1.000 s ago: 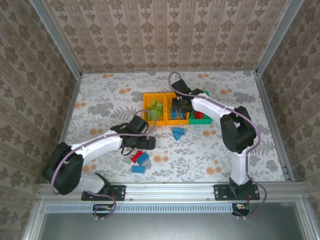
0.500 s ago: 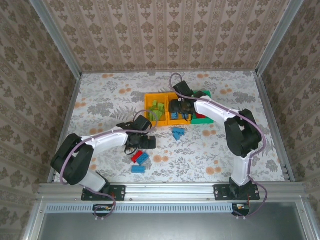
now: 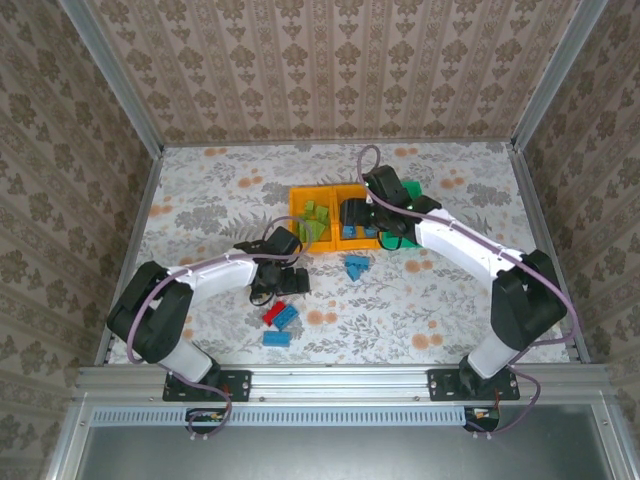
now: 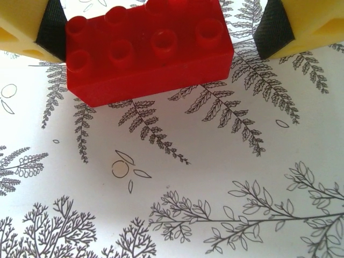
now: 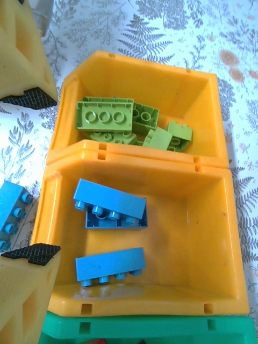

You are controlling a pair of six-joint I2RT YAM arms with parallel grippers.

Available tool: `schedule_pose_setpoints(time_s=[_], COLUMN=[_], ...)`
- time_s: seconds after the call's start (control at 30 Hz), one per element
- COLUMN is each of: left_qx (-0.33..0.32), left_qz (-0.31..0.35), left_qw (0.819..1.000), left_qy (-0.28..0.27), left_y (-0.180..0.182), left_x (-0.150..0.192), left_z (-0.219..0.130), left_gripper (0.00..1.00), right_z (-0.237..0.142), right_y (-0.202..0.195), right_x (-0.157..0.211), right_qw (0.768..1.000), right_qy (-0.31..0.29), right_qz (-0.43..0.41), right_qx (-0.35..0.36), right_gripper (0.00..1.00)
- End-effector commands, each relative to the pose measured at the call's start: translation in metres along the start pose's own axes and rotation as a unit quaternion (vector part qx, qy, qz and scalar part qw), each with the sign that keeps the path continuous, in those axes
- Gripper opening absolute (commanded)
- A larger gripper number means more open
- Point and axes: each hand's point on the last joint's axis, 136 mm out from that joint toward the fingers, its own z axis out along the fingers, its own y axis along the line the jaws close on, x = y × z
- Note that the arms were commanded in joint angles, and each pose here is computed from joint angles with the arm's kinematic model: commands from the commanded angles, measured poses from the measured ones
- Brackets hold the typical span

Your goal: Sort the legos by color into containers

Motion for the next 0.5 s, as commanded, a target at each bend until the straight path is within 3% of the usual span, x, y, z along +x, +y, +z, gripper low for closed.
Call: schedule_pose_setpoints(time_s=[0.0, 0.27, 0.47], left_qx=[0.011, 0.016, 0.017], left_qz=[-0.011, -0.009, -0.005], left_qw=[1.0, 1.0, 1.0], left_qy=[0.002, 0.003, -0.003], left_y=[-0.006, -0.007, -0.009], left_x=[-0.004, -0.005, -0.01], left_z=[0.009, 0.016, 0.017], left_gripper=[0.9, 0.79, 0.59], right_z=[-0.017, -0.039, -0.056], right_y=[-0.002, -0.056, -0.092], right_x=[-0.006, 0.013, 0.035], right_qw=[0.999, 0.995, 0.991], right_qy=[-0.032, -0.042, -0.048], right_qz=[0.0, -0.003, 0.028], right_qx=[0.0, 0.089, 0.118], right_gripper=[0.71, 0.77, 0.78])
